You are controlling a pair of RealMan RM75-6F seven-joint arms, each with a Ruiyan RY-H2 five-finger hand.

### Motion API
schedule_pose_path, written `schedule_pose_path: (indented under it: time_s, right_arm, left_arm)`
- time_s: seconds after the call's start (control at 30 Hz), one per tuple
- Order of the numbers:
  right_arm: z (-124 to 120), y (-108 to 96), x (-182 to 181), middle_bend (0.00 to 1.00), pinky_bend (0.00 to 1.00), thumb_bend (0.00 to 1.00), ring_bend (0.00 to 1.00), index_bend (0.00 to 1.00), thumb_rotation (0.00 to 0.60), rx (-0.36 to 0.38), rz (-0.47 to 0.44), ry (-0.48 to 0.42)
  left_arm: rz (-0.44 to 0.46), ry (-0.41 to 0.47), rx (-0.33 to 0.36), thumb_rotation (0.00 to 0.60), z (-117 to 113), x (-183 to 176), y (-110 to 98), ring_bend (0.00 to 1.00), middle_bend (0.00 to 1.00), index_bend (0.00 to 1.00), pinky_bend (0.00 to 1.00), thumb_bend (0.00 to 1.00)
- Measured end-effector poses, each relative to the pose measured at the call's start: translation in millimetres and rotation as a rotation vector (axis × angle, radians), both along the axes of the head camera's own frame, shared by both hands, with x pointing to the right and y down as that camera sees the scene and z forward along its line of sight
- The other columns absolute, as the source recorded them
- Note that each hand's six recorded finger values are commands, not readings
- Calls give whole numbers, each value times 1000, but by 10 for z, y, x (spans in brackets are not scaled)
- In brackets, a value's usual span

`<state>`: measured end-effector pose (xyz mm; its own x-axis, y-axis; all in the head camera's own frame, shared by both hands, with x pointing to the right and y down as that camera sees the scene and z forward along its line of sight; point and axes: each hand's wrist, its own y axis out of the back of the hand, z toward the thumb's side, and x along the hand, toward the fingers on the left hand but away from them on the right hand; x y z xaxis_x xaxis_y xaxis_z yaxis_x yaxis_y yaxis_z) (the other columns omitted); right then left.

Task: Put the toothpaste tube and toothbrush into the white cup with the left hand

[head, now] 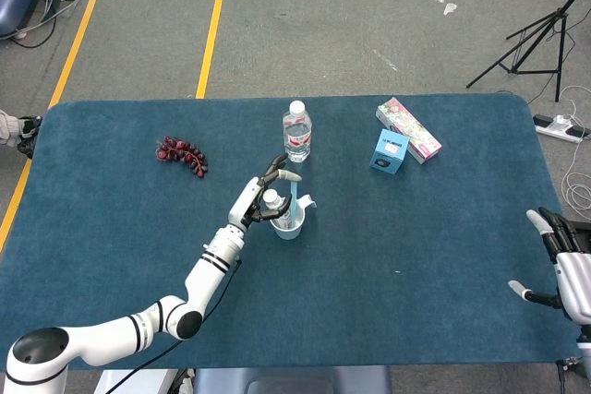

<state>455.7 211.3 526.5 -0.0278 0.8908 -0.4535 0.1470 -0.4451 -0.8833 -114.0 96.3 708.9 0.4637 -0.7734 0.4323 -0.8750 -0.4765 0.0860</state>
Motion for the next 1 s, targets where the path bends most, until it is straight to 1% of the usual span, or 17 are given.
schedule_pose_path:
  time_s: [0.23, 0.43, 0.53, 0.63, 0.73, 0.83, 1.0]
  right_arm:
    - [4, 2, -6, 70, 423, 0, 0, 93, 600, -2, -2, -1]
    - [21, 10, -21, 70, 423, 0, 0, 93, 600, -8, -7, 1]
    - [35, 13, -30, 70, 423, 0, 0, 93, 600, -12, -10, 4]
    - [54, 16, -40, 70, 423, 0, 0, 93, 600, -18, -13, 8]
    - [77, 20, -50, 70, 423, 0, 0, 93, 600, -24, -16, 13]
    - [98, 22, -57, 70, 423, 0, 0, 93, 600, -29, -18, 19]
    - [141, 27, -69, 70, 423, 0, 0, 93, 600, -39, -21, 33]
  left_arm:
    - [6, 4, 13, 600, -86, -13, -12, 0, 0, 298, 0, 463]
    - [42, -19, 41, 600, -273, -66, -31, 0, 0, 152, 0, 462]
    - [76, -63, 58, 600, -378, -148, -41, 0, 0, 72, 0, 463]
    - [112, -127, 73, 600, -494, -278, -49, 0, 0, 32, 0, 463]
    - [150, -223, 86, 600, -589, -463, -57, 0, 0, 14, 0, 463]
    - [202, -349, 106, 600, -671, -681, -47, 0, 0, 15, 0, 462]
    - [293, -605, 140, 600, -810, -1145, 47, 0, 0, 16, 0, 463]
